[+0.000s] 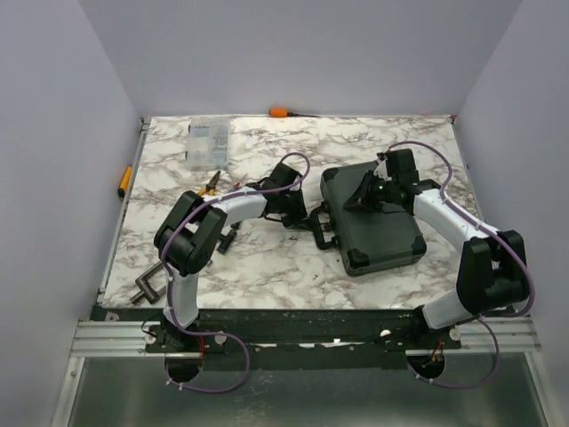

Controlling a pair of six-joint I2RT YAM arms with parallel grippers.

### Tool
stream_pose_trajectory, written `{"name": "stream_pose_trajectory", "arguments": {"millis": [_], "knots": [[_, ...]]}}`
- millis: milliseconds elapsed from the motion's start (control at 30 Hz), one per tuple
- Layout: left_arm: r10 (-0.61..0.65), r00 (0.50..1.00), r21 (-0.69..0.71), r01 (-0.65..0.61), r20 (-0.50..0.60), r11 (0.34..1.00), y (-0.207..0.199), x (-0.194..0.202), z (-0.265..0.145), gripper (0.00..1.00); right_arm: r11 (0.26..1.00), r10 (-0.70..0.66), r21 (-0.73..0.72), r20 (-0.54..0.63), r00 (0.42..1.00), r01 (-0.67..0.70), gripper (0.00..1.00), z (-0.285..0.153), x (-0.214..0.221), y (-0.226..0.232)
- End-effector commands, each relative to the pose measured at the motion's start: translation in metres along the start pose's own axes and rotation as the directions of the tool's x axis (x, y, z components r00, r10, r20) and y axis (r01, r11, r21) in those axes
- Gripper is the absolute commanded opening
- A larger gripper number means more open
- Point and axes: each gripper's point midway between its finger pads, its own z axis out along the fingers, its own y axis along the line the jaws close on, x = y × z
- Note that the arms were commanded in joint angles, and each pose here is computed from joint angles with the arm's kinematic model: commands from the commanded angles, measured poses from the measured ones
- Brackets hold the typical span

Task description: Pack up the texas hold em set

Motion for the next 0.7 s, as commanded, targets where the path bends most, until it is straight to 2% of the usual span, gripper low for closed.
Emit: {"name": "stream_pose_trajectory", "arguments": {"millis": [0,667], "knots": [[0.002,1.000,0.038,-0.001,-0.014,0.999,-0.010,-0.003,0.003,0.00,0.946,0.084,0.324,-0.232,0.969,-0.005,0.13,0.009,0.076,-0.092],[0.032,0.999,0.156,-0.028,-0.027,0.987,-0.056,0.000,-0.007,0.00,0.950,0.082,0.311,-0.237,0.968,-0.004,0.11,0.008,0.077,-0.090]]}}
